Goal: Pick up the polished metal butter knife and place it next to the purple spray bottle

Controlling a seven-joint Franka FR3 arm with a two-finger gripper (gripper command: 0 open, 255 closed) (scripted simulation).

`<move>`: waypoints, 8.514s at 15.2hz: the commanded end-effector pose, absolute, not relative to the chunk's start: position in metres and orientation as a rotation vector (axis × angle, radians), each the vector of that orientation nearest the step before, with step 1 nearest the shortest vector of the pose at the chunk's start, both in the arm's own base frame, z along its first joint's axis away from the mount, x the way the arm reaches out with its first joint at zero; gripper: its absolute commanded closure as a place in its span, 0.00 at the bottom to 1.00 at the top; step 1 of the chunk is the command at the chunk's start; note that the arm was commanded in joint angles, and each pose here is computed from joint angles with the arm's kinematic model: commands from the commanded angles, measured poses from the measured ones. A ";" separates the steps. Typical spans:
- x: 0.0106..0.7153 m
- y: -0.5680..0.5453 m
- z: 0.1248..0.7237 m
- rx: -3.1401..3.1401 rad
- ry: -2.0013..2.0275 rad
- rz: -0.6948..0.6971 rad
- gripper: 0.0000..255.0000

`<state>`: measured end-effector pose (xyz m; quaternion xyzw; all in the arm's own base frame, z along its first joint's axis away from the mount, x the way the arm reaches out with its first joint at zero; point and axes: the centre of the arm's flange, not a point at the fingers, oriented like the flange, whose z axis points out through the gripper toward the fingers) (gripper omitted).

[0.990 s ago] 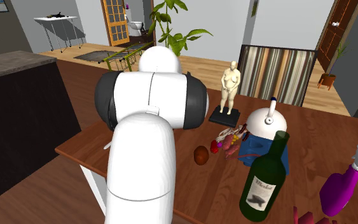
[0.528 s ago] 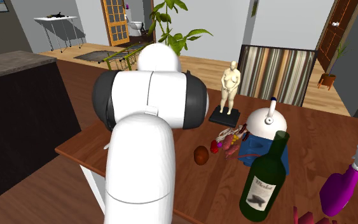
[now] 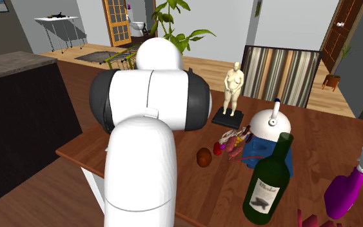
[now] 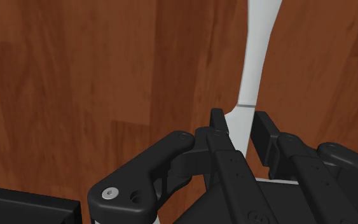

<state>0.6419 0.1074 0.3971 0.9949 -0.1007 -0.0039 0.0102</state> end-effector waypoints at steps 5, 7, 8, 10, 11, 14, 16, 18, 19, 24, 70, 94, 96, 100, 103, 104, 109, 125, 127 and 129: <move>0.642 0.108 0.430 3.105 -0.314 -0.013 1.00; 0.642 0.108 0.440 3.105 -0.314 -0.013 1.00; 0.642 0.108 0.446 3.105 -0.314 -0.013 1.00; 0.642 0.108 0.456 3.105 -0.314 -0.013 1.00; 0.642 0.108 0.462 3.105 -0.314 -0.013 1.00; 0.642 0.108 0.477 3.105 -0.314 -0.013 1.00; 0.642 0.108 0.488 3.105 -0.314 -0.013 1.00; 0.642 0.108 0.499 3.105 -0.314 -0.013 1.00; 0.642 0.108 0.504 3.105 -0.314 -0.013 1.00; 0.642 0.108 0.530 3.105 -0.314 -0.013 1.00; 0.500 -0.145 0.656 3.105 -0.314 -0.013 1.00; 0.363 -0.392 0.646 3.105 -0.314 -0.013 1.00; 0.363 -0.392 0.635 3.105 -0.314 -0.013 1.00; 0.363 -0.392 0.614 3.105 -0.314 -0.013 1.00; 0.363 -0.392 0.598 3.105 -0.314 -0.013 1.00; 0.363 -0.392 0.593 3.105 -0.314 -0.013 1.00; 0.363 -0.392 0.567 3.105 -0.314 -0.013 1.00; 0.363 -0.392 0.482 3.105 -0.314 -0.013 1.00; 0.363 -0.392 0.472 3.105 -0.314 -0.013 1.00; 0.363 -0.392 0.461 3.105 -0.314 -0.013 1.00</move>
